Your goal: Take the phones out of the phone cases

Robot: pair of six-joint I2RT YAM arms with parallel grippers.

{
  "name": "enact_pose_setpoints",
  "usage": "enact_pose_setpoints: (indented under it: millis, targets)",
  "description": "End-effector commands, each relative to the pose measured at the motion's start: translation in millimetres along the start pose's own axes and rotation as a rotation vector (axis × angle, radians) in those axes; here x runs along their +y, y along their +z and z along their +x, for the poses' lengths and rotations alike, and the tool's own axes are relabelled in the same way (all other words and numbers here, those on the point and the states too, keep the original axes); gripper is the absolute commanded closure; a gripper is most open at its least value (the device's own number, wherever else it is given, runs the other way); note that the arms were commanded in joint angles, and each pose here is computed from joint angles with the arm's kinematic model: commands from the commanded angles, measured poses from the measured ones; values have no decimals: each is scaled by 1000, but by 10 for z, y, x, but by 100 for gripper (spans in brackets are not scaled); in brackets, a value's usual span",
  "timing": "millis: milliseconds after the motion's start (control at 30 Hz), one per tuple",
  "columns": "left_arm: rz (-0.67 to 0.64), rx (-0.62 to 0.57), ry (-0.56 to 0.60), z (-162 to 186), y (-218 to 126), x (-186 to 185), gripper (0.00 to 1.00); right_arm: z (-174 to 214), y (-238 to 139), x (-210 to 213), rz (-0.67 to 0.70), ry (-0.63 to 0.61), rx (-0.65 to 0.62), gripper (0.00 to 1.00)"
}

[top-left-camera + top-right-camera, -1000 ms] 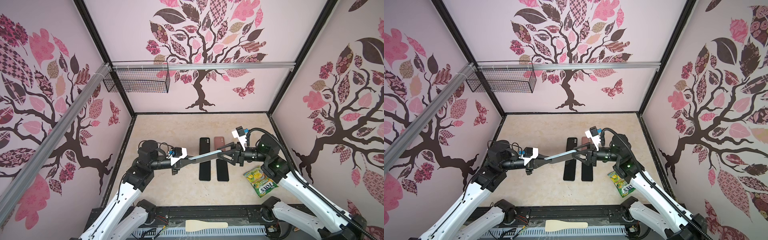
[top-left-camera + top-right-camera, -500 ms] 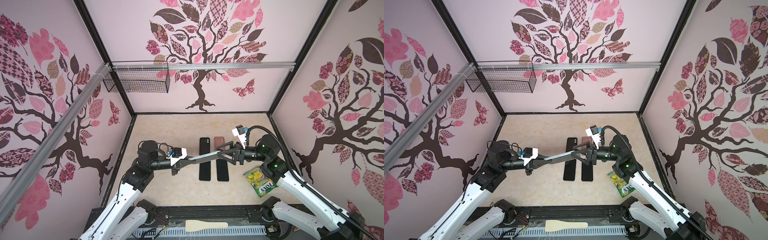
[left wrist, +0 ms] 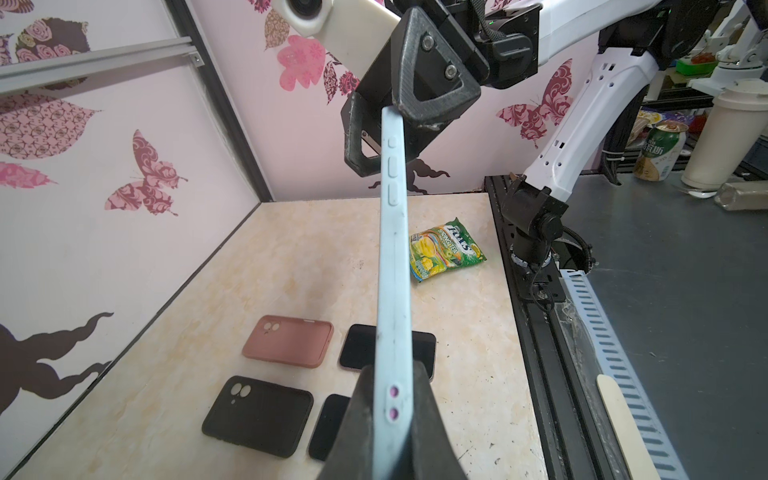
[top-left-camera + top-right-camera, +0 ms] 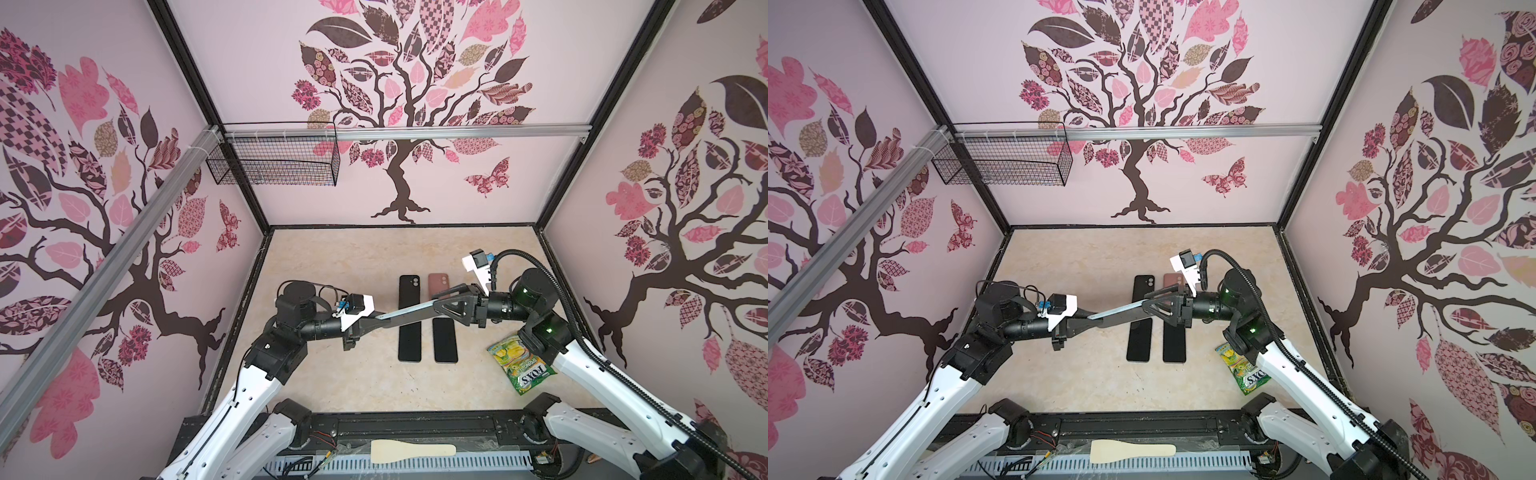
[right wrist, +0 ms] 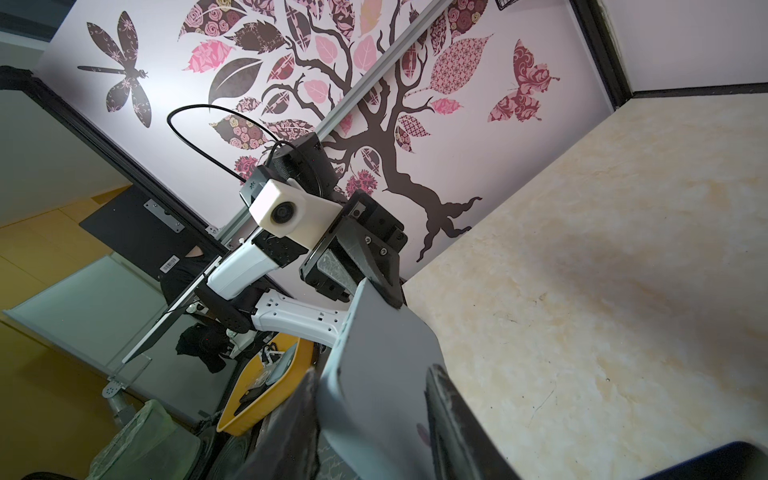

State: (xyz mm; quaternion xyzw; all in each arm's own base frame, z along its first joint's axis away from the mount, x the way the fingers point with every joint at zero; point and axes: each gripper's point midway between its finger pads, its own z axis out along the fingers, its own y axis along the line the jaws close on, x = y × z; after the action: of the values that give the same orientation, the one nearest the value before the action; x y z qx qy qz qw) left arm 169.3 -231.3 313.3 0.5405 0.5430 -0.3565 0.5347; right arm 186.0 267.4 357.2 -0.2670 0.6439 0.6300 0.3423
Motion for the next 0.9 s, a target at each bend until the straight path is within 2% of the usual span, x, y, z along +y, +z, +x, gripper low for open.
enact_pose_setpoints:
  millis: [0,333,867]
  targets:
    - [-12,-72,155,-266,-44,-1,100,56,27,-161,40,117,8,59]
    - [-134,-29,321,-421,-110,117,100,287,57,-377,45,267,35,66]
    - [-153,-36,374,-513,-164,81,100,402,74,-501,50,362,40,77]
